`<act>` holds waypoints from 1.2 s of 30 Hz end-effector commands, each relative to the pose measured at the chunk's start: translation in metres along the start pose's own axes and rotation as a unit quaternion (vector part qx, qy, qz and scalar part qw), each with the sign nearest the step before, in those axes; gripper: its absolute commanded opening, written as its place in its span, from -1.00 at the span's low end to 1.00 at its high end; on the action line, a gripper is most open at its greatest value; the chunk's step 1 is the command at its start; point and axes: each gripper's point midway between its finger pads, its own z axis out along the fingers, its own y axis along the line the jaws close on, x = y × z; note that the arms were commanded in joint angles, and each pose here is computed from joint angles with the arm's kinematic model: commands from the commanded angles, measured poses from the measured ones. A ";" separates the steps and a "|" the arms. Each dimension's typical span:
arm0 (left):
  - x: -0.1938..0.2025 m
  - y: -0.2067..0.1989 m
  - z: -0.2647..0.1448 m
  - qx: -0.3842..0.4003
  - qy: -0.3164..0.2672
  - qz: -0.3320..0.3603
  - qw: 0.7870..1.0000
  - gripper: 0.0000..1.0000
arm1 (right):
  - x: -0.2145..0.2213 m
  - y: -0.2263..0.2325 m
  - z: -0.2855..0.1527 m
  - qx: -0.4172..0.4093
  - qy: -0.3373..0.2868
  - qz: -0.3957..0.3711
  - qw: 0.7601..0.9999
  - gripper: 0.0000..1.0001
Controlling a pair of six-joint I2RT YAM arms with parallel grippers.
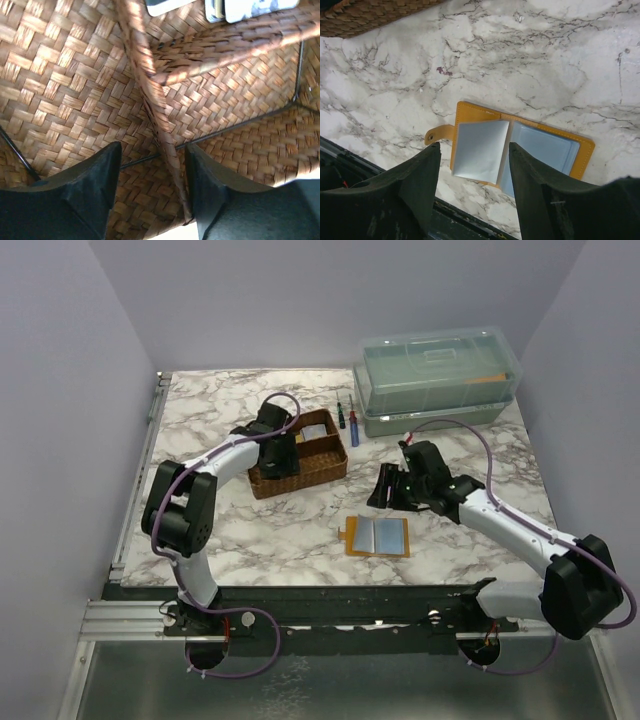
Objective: Put the credit cards into the card holder
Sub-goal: Pick up the credit card from the storage box.
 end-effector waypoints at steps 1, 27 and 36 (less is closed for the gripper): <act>0.017 0.024 0.005 -0.073 0.003 -0.036 0.997 0.08 | -0.006 -0.015 -0.002 0.048 0.012 -0.039 0.998 0.22; 0.000 -0.006 -0.133 -0.022 -0.085 -0.133 0.987 0.65 | -0.072 -0.015 -0.017 0.075 0.060 -0.111 0.989 0.30; -0.061 -0.023 -0.068 -0.105 -0.115 -0.147 0.977 0.48 | -0.079 -0.033 -0.017 0.093 0.069 -0.104 0.988 0.30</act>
